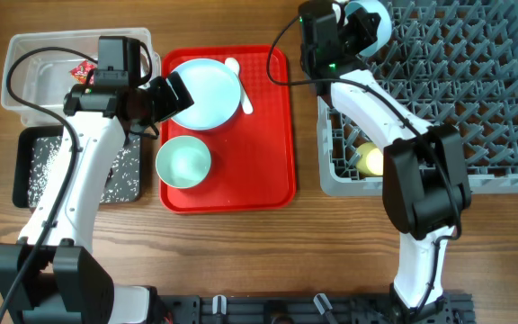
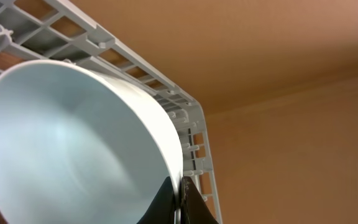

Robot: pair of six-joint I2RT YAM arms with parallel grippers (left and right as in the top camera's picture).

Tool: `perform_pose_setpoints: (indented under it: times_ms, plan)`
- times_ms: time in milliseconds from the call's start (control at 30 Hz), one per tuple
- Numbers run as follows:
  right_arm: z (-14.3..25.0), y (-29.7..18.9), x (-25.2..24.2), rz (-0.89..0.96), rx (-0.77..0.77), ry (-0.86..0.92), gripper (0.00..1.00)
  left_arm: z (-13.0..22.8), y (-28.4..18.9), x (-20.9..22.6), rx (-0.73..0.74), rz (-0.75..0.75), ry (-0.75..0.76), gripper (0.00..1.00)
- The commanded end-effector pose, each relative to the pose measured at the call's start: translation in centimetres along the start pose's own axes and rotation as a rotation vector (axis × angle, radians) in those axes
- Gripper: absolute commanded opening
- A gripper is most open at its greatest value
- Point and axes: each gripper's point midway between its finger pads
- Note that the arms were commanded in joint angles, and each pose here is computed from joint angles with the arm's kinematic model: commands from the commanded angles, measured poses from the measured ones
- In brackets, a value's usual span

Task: Sort waste into correct bins and load items into the dishwasher rack
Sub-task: 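Carry the blue bowl with the right gripper and set it in the rack, then grasp the green bowl rim with the right gripper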

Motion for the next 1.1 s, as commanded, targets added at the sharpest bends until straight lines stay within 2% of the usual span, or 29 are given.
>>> perform_pose_setpoints:
  times_ms: [0, 67, 100, 167, 200, 233, 367, 500, 700, 767, 867, 967, 1067]
  plan:
    - [0.0, -1.4, 3.2, -0.059, -0.023, -0.066, 0.15, -0.5, -0.3, 0.0, -0.016, -0.004, 0.0, 1.0]
    - [-0.5, -2.4, 3.8, -0.071, -0.039, -0.103, 0.17, -0.5, -0.3, 0.0, -0.016, -0.004, 0.0, 1.0]
    - [-0.8, -3.0, 4.2, -0.077, -0.052, -0.107, 0.22, -0.5, -0.3, 0.0, -0.016, -0.004, 0.0, 1.0]
    - [-1.3, -4.0, 4.7, -0.086, -0.071, -0.111, 0.42, -0.5, -0.3, 0.0, -0.017, -0.004, 0.001, 1.0]
    - [-1.6, -4.7, 5.0, -0.092, -0.084, -0.115, 0.8, -0.5, -0.3, 0.0, -0.017, -0.004, 0.001, 1.0]
    - [-1.6, -4.8, 5.0, -0.088, -0.084, -0.115, 1.0, -0.5, -0.3, 0.0, -0.017, -0.004, 0.001, 1.0]
    - [-1.5, -4.8, 4.7, -0.07, -0.072, -0.085, 1.0, -0.5, -0.3, 0.0, -0.016, -0.004, 0.0, 1.0]
    - [-1.7, -5.2, 3.1, -0.025, -0.061, 0.064, 1.0, -0.5, -0.3, 0.0, -0.016, -0.004, 0.0, 1.0]
    - [-3.9, -8.8, 0.7, -0.126, -0.139, 0.221, 1.0, -0.5, -0.3, 0.0, -0.017, -0.004, 0.0, 1.0]
    - [-3.4, -10.9, 2.9, -0.33, -0.137, 0.244, 1.0, -0.5, -0.3, 0.0, -0.016, -0.004, 0.0, 1.0]
    - [-1.4, -15.0, 7.5, -0.73, -0.065, 0.227, 1.0, -0.5, -0.3, 0.0, -0.017, -0.004, 0.001, 1.0]
    - [1.1, -23.0, 11.1, -1.255, 0.008, 0.132, 1.0, -0.5, -0.3, 0.0, -0.016, -0.004, 0.0, 1.0]
    - [1.5, -29.7, 11.8, -1.643, 0.061, 0.147, 1.0, -0.5, -0.3, 0.0, -0.016, -0.004, 0.0, 1.0]
Point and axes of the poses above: each gripper's point midway between its finger pads, its own y axis out along the fingers, its own x axis along the line the jaws close on, z = x × y, and after that the axes turned 5 degrees about y, right-handed
